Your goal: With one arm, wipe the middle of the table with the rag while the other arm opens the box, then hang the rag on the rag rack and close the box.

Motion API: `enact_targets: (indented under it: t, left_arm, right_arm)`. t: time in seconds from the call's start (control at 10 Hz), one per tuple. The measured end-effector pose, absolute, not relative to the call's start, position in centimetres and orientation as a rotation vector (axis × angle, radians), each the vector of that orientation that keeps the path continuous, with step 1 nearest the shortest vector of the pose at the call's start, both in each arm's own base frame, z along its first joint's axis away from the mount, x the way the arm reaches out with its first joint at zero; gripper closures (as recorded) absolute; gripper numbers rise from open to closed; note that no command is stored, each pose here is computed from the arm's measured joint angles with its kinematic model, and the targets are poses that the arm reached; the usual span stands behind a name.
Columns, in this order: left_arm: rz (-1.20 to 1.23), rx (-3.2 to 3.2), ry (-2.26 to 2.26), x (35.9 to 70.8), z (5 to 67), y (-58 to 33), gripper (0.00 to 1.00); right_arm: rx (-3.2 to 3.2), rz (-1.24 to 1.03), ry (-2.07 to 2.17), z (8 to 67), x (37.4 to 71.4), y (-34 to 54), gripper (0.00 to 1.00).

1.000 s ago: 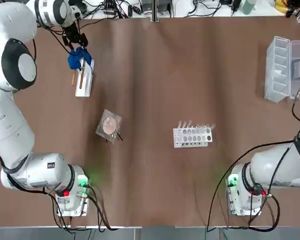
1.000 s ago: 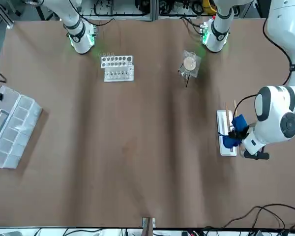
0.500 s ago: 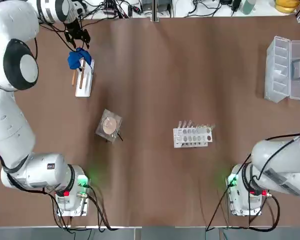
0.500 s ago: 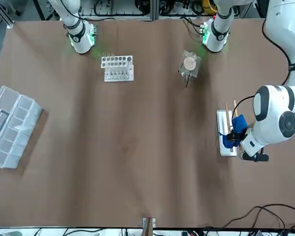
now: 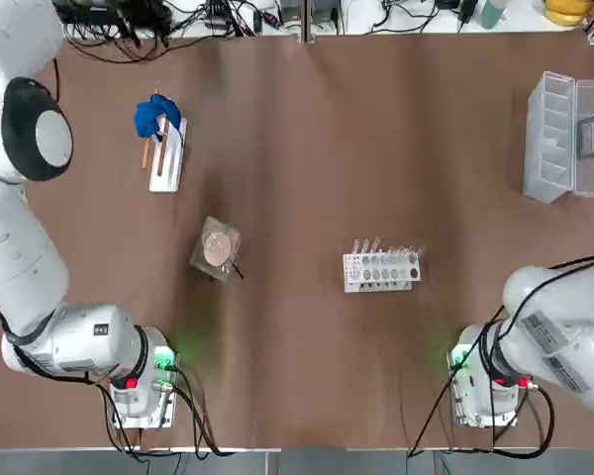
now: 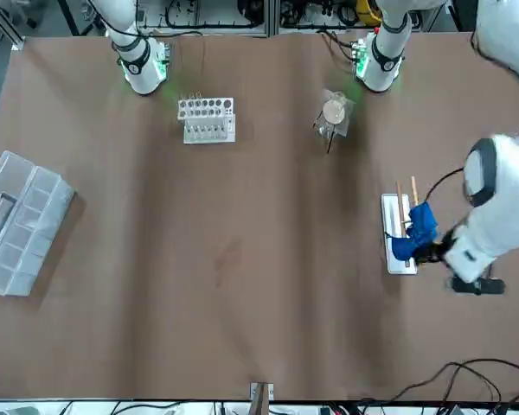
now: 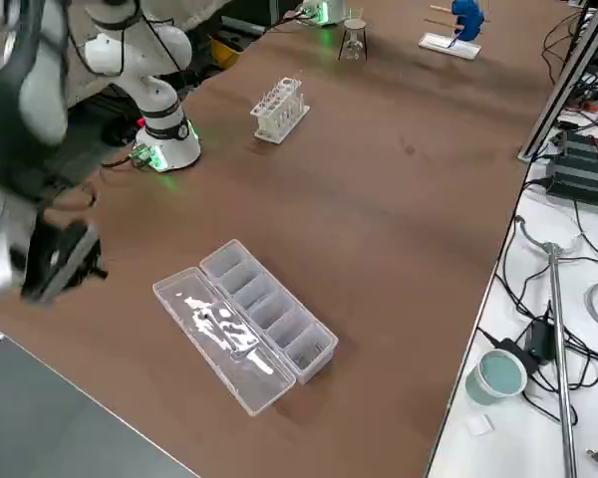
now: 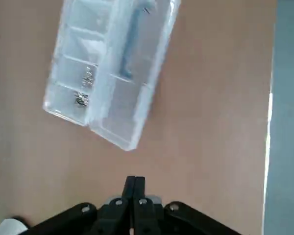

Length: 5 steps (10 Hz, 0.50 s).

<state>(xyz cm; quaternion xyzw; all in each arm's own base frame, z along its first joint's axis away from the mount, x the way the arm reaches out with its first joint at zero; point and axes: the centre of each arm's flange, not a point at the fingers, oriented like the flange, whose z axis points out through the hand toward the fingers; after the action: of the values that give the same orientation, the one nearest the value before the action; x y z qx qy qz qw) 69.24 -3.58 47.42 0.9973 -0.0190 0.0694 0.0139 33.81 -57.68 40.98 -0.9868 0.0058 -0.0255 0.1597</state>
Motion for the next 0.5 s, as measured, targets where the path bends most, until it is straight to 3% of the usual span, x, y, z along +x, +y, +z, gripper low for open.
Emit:
enact_targets:
  t: [0.3, 0.5]
  left_arm:
    - [0.263, 3.121, -0.053, 63.4, 61.0, -3.2, 0.0]
    - [0.211, 3.134, -0.058, 60.2, 63.2, -3.3, 0.0]
  right_arm:
    - [-2.725, -0.146, 0.027, 32.3, 32.1, -61.5, 0.99]
    - [-2.682, -0.185, 0.03, 28.2, 32.5, -61.8, 0.99]
